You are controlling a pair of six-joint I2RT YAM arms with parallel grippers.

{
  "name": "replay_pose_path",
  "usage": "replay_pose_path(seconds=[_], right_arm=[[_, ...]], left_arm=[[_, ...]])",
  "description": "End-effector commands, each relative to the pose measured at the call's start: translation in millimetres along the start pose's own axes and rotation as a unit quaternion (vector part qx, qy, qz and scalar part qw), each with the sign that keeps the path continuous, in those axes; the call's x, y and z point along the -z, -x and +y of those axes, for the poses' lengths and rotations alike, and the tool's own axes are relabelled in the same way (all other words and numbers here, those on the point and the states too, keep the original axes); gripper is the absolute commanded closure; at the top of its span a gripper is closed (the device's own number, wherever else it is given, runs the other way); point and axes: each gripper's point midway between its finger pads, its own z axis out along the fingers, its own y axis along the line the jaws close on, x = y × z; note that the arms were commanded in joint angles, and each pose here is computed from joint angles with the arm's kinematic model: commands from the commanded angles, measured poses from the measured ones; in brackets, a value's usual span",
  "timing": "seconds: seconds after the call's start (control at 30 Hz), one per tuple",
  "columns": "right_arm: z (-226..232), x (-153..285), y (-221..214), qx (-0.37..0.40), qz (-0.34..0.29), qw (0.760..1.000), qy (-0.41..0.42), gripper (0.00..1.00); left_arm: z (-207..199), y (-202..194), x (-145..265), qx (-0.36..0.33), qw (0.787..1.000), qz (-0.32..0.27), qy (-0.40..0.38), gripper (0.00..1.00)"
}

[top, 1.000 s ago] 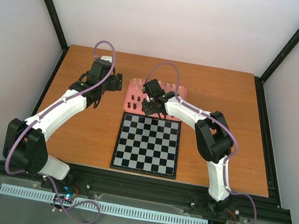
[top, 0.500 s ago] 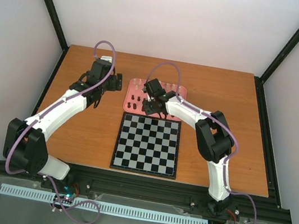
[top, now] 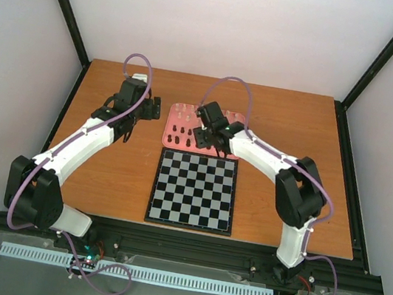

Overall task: Set up the chess pieces on the board
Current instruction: Pick up the chess piece from the storage box.

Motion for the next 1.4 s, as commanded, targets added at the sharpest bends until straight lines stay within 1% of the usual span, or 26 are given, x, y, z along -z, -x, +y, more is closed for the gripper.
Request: replay_pose_path(seconds=[0.0,0.17,0.3,0.4,0.53,0.77,1.37], right_arm=[[-39,36,10,-0.039,-0.043,0.996,-0.071,0.46],[-93,44,-25,-0.104,-0.020,0.988,-0.110,0.50],[-118,47,-46,-0.136,-0.013,0.983,-0.122,0.53],[-127,43,-55,-0.144,-0.006,0.982,-0.123,0.55],[-128,26,-65,-0.142,0.014,0.983,-0.111,0.57],[-122,4,-68,-0.139,0.028,0.986,-0.088,0.59],[-122,-22,-71,-0.139,0.049,0.986,-0.074,0.63]], left_arm=[[-1,11,0,0.007,1.000,-0.013,0.000,0.00],[-5,11,1,0.009,1.000,-0.010,-0.012,0.00],[-7,10,1,0.011,1.000,-0.009,-0.017,0.00],[-7,9,0,0.010,1.000,-0.007,-0.017,0.00],[-7,7,-2,0.010,1.000,-0.003,-0.016,0.00],[-8,6,-5,0.010,1.000,0.000,-0.015,0.00],[-7,4,-10,0.006,1.000,0.004,-0.008,0.00]])
